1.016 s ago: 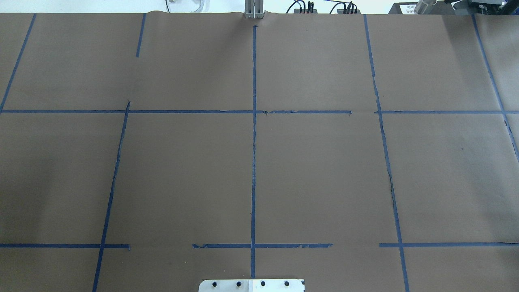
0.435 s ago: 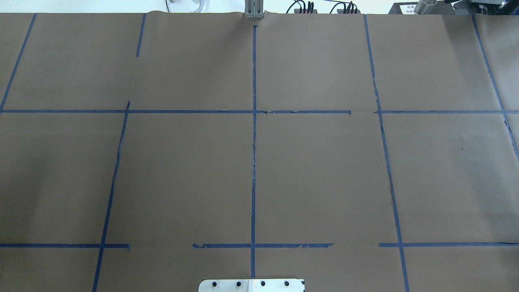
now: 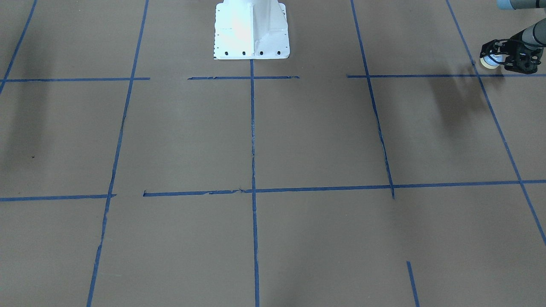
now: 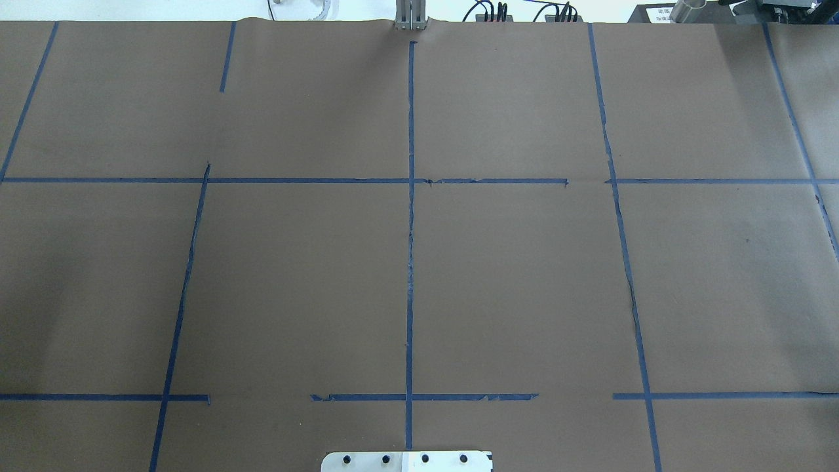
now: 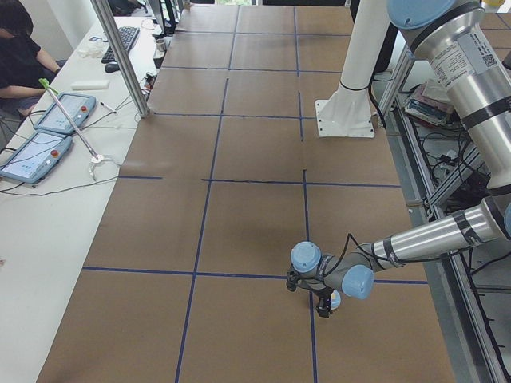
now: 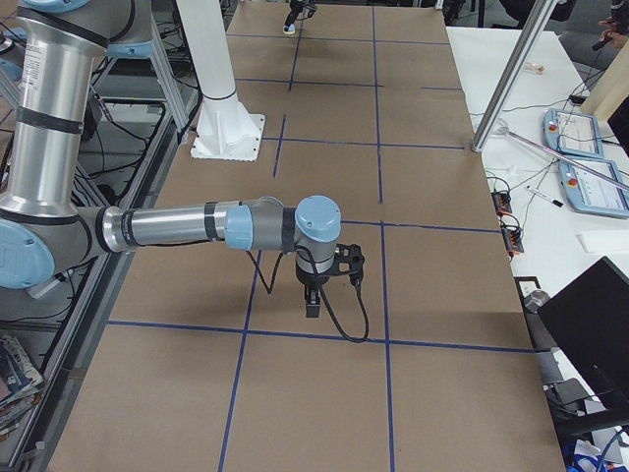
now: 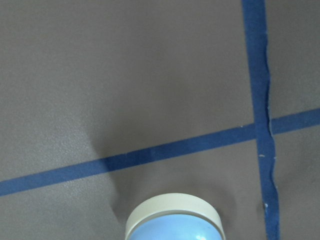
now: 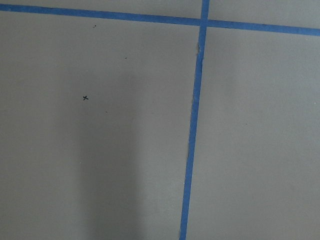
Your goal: Place and press bell with both arms
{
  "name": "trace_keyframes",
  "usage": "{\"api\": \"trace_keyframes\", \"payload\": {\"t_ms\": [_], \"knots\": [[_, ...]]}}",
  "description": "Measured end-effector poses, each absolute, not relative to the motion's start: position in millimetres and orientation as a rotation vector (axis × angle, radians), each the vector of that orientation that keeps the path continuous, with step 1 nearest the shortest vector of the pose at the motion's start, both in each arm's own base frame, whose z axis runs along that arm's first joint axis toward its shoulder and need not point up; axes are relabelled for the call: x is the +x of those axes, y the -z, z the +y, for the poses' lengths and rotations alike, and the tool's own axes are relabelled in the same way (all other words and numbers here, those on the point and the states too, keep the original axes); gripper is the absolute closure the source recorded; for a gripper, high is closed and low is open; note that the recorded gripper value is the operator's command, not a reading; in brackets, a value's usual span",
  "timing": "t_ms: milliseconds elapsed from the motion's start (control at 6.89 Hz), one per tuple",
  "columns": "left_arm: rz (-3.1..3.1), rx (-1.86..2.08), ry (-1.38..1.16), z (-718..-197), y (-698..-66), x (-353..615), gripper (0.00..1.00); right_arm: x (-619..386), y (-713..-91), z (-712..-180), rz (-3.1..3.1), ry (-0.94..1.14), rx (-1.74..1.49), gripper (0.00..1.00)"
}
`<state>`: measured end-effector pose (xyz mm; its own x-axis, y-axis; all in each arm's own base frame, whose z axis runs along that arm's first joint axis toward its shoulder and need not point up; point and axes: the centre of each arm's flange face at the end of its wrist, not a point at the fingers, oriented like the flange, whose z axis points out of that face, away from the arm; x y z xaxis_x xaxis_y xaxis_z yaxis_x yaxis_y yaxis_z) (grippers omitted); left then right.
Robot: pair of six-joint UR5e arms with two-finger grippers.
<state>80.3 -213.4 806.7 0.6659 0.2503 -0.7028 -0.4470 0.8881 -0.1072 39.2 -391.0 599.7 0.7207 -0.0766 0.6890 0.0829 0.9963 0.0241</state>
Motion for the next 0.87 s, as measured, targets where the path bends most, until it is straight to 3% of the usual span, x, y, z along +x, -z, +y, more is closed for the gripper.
{"api": "trace_keyframes", "payload": {"t_ms": [145,290,726,871], "knots": [[0.742,-0.289,-0.402,-212.1,-809.5,80.7,0.03,39.2,-599.6,-391.0,-0.761,0.088,-0.008,0.0],[0.74,-0.293,-0.406,-211.6,-810.4,81.9,0.32,39.4,-599.3,-391.0,-0.761,0.088,-0.008,0.0],[0.741,-0.291,-0.413,-214.2,-809.3,85.6,0.91,40.5,-598.8,-390.9,-0.761,0.087,-0.005,0.0],[0.746,-0.282,-0.419,-216.8,-805.3,87.9,0.93,41.1,-598.8,-390.9,-0.761,0.086,-0.004,0.0]]}}
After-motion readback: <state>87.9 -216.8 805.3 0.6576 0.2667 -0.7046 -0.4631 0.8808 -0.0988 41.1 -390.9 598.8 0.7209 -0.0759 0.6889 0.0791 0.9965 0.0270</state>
